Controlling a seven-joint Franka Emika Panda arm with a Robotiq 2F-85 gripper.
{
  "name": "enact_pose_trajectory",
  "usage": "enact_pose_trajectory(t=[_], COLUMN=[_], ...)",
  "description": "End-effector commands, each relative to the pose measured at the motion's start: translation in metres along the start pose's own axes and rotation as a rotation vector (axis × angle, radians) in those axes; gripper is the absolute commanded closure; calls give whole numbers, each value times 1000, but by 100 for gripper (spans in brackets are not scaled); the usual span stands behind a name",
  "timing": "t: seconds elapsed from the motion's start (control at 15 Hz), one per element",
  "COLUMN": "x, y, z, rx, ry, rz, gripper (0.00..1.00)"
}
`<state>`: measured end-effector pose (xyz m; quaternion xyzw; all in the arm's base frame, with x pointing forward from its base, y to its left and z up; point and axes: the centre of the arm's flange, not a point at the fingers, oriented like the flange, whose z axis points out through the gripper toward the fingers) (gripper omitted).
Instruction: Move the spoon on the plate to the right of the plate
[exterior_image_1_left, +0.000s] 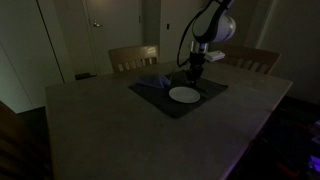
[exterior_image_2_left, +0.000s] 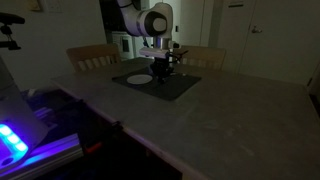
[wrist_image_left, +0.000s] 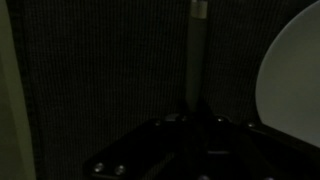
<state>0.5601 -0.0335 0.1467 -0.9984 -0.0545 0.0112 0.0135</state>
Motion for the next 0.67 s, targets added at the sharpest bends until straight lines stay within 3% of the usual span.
enact_pose_trajectory(t=[0.0,0.47,0.6], x=[-25,-28,-28], y=[-1,-9,-10], z=[5,-56,-69], rx=[21,16,18], ry=[-44,-86,-104], rz=[31,11,6], gripper=[55,5,0])
